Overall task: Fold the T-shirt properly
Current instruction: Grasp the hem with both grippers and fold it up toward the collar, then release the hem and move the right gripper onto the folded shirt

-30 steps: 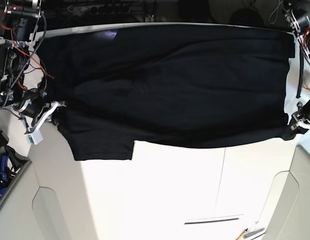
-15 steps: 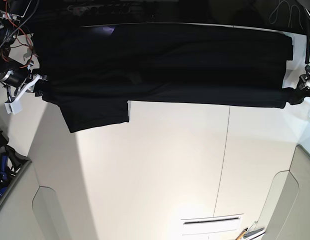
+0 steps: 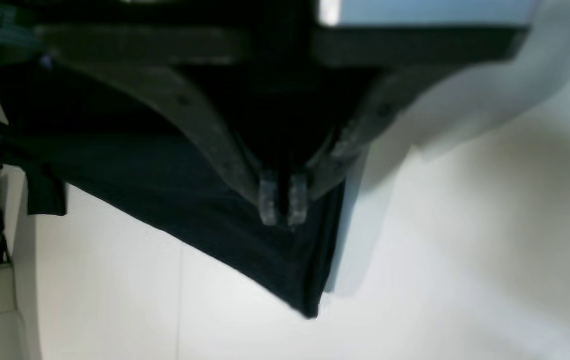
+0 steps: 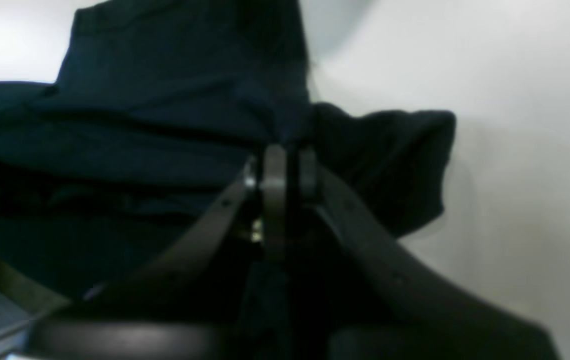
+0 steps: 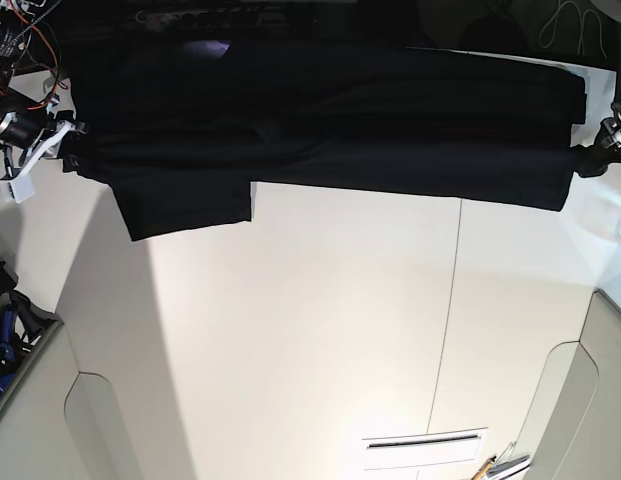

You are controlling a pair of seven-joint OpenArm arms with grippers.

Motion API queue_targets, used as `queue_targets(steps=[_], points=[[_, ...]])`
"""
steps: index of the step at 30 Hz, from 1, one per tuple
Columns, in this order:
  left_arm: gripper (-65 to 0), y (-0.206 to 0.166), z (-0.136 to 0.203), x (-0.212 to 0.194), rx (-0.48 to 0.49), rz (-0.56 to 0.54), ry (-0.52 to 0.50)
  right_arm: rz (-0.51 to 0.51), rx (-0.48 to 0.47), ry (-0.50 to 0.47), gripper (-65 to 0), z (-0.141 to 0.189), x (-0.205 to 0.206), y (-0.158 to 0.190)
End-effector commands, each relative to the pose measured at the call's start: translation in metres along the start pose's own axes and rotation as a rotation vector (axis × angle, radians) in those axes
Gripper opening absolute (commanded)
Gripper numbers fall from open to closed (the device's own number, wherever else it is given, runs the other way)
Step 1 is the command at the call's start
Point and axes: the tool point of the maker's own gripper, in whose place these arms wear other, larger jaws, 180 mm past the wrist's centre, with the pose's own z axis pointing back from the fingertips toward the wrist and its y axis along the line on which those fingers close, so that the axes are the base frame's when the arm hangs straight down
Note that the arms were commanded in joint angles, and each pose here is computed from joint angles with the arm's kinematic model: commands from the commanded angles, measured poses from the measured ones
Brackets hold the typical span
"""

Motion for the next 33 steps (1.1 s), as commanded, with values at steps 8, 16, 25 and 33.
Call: queue_targets(steps=[8,16,25,33], points=[[-65.0,-0.003,0.007,0.014,-0.007,-0.039,-0.014,0.045,-0.08,0.003,-62.5,0.008,0.006,-0.015],[-42.2,-0.011,0.007,0.013,-0.05,-0.021,-0.005,0.067,-0.067,-0.053,-43.4,0.012,0.02,-0.008],[-42.2,-0.014,0.008,0.015,-0.066,-0.013,-0.018,0.181,-0.103,-0.288,-43.4,0.027,0.095,0.007],[-42.2,-0.014,0.008,0.016,-0.066,-0.013,-0.025,0.217,-0.114,-0.272,-37.1,-0.017,0.127,0.006]])
